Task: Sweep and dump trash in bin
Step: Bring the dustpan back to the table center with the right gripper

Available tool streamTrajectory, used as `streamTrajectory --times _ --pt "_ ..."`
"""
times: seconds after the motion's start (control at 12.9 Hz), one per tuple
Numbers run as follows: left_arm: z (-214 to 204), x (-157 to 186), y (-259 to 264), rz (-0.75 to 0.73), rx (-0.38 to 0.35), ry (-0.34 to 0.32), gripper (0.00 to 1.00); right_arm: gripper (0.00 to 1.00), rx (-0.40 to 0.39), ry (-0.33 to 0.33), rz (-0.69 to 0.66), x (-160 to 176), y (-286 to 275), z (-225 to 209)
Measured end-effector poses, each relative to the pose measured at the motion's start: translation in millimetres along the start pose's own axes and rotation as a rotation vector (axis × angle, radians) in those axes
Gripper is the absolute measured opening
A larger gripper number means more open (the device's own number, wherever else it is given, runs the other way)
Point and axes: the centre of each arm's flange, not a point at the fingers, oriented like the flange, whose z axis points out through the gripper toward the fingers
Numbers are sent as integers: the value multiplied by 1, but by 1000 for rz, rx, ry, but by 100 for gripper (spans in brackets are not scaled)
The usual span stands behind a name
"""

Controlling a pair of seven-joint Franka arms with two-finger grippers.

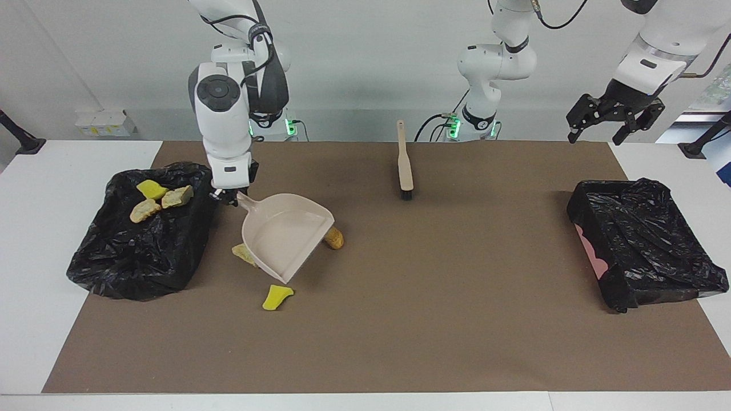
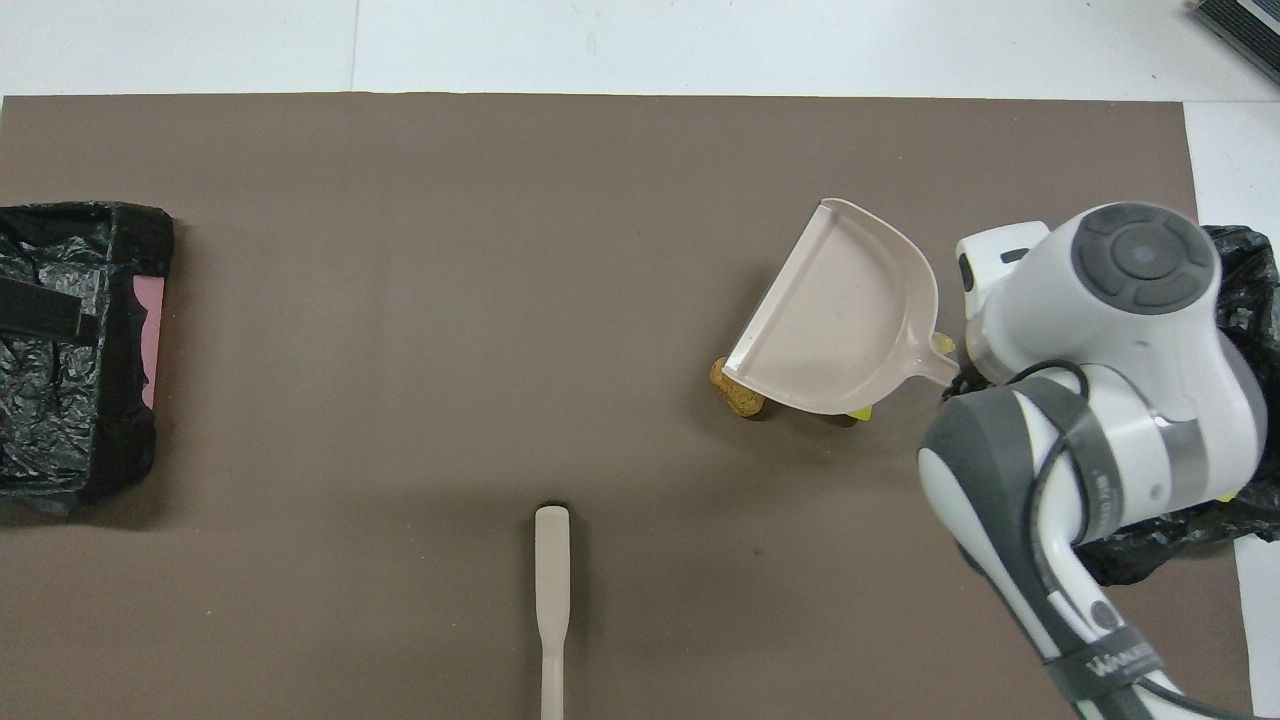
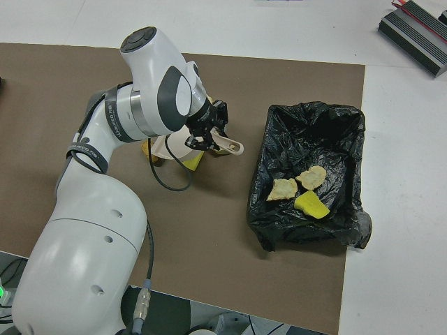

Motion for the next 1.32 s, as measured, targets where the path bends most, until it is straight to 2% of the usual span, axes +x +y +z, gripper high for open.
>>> streamTrajectory --times 0.15,0.39,0.62,1.01,1.32 --pt "0 0 0 0 0 0 100 32 37 20 143 28 -34 0" --pt "0 0 0 0 0 0 100 32 135 47 406 66 -67 11" --pt "0 0 0 0 0 0 100 32 182 64 597 106 -98 12" --pt "0 0 0 0 0 0 100 32 233 72 861 183 -143 15" --pt "0 0 0 0 0 0 100 32 265 127 915 251 -173 29"
